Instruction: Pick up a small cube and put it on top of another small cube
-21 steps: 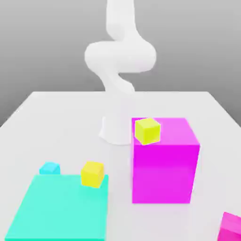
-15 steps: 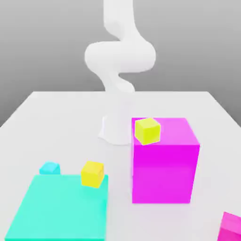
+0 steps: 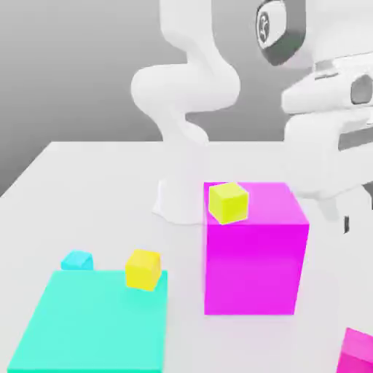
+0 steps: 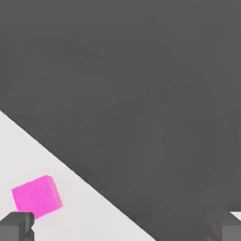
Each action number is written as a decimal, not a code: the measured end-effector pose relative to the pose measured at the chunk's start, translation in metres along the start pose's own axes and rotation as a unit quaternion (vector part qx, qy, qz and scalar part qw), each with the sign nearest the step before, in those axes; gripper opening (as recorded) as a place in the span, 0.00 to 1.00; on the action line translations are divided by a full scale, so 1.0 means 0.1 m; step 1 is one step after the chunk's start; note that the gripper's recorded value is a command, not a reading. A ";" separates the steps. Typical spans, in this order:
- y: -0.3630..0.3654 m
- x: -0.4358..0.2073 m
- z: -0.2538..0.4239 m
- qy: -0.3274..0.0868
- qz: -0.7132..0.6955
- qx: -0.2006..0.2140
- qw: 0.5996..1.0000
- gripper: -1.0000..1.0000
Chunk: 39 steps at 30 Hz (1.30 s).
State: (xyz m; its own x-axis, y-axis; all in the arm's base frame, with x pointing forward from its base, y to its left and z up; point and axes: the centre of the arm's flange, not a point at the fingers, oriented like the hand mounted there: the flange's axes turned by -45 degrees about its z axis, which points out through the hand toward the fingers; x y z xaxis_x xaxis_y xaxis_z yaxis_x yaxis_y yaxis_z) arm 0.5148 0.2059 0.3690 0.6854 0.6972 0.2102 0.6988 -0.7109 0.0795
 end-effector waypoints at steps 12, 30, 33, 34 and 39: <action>-0.83 -0.17 2.04 -0.098 -0.146 0.055 0.983 0.50; -0.53 -0.26 0.96 -0.101 -0.114 0.052 0.987 0.00; -0.39 -0.41 0.59 -0.102 -0.094 0.050 0.989 0.00; -0.33 -0.47 0.47 -0.102 -0.086 0.049 0.990 0.00; -0.19 -0.78 -0.10 -0.103 -0.056 0.047 0.992 0.00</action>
State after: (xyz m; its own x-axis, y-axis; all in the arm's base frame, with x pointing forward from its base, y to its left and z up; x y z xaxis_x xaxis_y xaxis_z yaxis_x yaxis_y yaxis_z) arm 0.4461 0.1646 0.3606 0.6232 0.7820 -0.0001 0.7820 -0.6232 -0.0014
